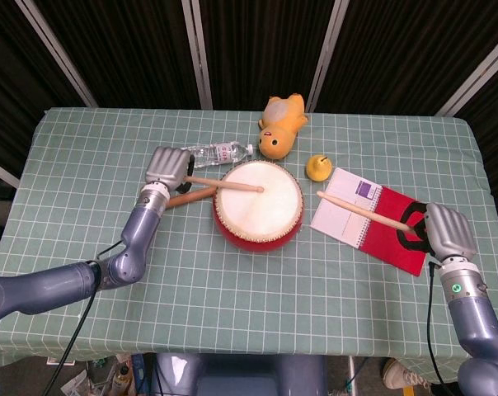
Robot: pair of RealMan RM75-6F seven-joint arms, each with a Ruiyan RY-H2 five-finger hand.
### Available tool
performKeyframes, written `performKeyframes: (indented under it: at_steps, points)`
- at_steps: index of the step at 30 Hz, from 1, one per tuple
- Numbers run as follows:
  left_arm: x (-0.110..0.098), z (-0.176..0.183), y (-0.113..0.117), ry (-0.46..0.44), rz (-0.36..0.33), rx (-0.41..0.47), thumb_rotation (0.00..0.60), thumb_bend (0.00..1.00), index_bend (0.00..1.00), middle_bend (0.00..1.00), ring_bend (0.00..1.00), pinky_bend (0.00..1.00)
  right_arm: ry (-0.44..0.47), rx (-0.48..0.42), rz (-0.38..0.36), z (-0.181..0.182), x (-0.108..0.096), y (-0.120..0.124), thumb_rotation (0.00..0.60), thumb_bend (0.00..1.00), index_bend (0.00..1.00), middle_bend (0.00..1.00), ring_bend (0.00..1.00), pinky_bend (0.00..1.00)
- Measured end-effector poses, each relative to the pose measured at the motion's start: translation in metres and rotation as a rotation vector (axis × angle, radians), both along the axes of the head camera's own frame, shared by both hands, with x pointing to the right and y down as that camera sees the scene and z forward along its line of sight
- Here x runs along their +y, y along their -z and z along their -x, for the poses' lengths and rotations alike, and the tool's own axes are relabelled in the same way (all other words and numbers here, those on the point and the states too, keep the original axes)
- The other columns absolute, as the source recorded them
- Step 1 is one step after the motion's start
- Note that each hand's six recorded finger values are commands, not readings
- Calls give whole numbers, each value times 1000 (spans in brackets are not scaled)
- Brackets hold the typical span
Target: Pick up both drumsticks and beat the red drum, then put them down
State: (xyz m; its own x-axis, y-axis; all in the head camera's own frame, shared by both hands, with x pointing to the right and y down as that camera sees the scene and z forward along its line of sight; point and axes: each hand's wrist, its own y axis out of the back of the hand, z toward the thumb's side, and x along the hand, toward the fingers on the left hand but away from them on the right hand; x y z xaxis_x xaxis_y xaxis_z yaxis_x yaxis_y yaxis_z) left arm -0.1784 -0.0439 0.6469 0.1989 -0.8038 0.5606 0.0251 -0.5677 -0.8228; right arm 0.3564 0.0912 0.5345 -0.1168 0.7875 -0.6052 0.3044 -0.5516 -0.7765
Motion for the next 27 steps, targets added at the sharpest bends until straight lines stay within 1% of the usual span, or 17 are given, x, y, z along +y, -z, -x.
performKeyframes:
  at_steps: [1,2,5,8,11,16,20,23,26,27]
  points:
    - [-5,-1,10,2,-31,28,600,566,790,1000,1000,1000,4,0,-6,2,-1,1,600,731,1000,1000,1000,1000]
    - [-12,-2,27,5,-75,70,600,566,790,1000,1000,1000,9,-1,-13,4,-3,2,600,731,1000,1000,1000,1000]
    - [-28,2,67,15,-166,148,600,566,790,1000,1000,1000,29,-14,-36,13,-11,6,600,732,1000,1000,1000,1000]
    - [-39,16,95,36,-215,161,600,566,790,1000,1000,1000,57,-26,-49,24,-17,9,600,732,1000,1000,1000,1000]
    - [-45,29,113,55,-242,157,600,566,790,1000,1000,1000,93,-25,-54,36,-24,10,600,732,1000,1000,1000,1000]
    - [-52,46,134,73,-267,152,600,566,790,1000,1000,1000,148,-23,-61,63,-38,10,600,732,1000,1000,1000,1000]
    - [-54,55,145,79,-273,155,600,566,790,1000,1000,1000,171,-35,-48,84,-44,3,600,731,1000,1000,1000,1000]
    - [-52,61,147,76,-268,152,600,566,790,1000,1000,1000,185,-39,-26,98,-44,-8,600,732,1000,1000,1000,1000]
    - [-49,66,145,73,-258,148,600,566,790,1000,1000,1000,198,-27,9,108,-40,-27,600,731,1000,1000,1000,1000]
    - [-48,68,145,71,-254,146,600,566,790,1000,1000,1000,200,-19,28,111,-37,-37,600,731,1000,1000,1000,1000]
